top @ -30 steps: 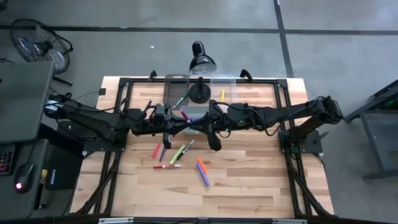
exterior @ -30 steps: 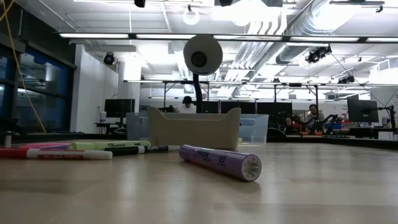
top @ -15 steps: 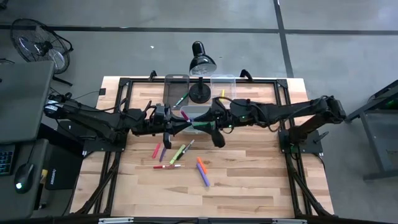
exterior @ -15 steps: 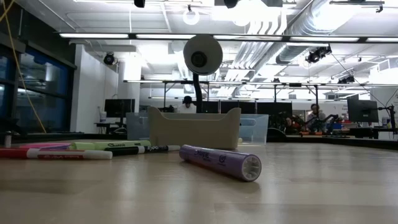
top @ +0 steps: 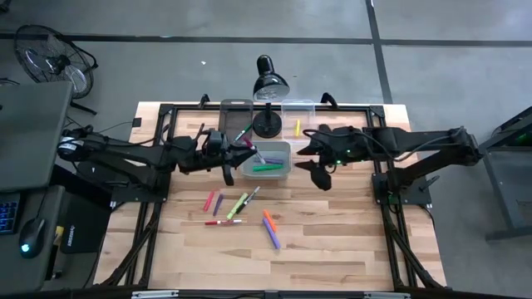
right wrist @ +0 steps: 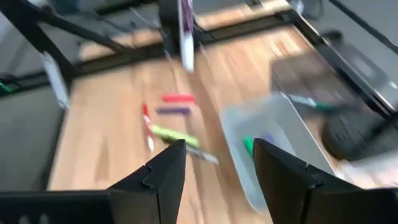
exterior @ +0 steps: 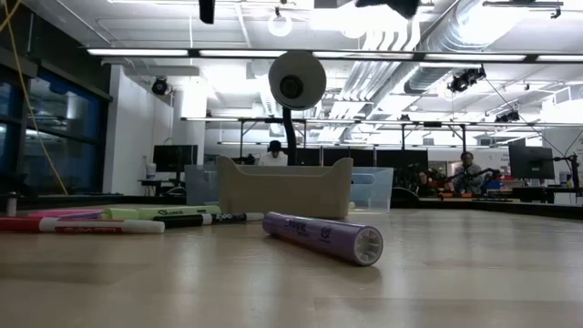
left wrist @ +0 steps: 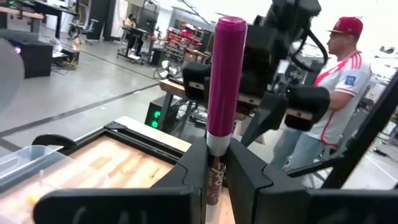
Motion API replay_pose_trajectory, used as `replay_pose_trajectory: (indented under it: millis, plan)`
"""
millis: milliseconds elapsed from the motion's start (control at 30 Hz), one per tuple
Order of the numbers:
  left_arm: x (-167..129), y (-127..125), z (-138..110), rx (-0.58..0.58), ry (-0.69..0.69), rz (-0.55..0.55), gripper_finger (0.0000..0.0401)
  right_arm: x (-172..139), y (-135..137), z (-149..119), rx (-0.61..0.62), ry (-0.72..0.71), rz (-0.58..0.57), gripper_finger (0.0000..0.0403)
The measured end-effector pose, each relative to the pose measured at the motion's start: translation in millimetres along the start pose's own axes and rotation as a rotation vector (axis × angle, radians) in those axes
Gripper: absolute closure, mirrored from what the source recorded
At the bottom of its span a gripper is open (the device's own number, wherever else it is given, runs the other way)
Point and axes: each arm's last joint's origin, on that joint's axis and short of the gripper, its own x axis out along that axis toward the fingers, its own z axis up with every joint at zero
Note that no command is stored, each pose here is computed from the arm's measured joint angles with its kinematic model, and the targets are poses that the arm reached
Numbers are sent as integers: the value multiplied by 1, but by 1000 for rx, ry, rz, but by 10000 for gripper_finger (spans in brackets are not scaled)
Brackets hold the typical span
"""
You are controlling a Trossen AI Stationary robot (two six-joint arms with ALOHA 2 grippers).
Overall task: Pick & Place Markers
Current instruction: Put the medium maroon marker into the black bin
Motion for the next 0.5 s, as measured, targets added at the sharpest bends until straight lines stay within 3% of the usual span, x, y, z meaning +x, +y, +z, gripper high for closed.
replay_pose_trajectory:
  millis: [233, 500]
  plan:
    - [6, 22, 2, -7, 25, 69, 369, -6, -9, -20, 2, 172, -126, 226]
    - [-1, 51, 2, -3, 160, 185, 369, 15, -20, -69, 30, 161, -100, 226]
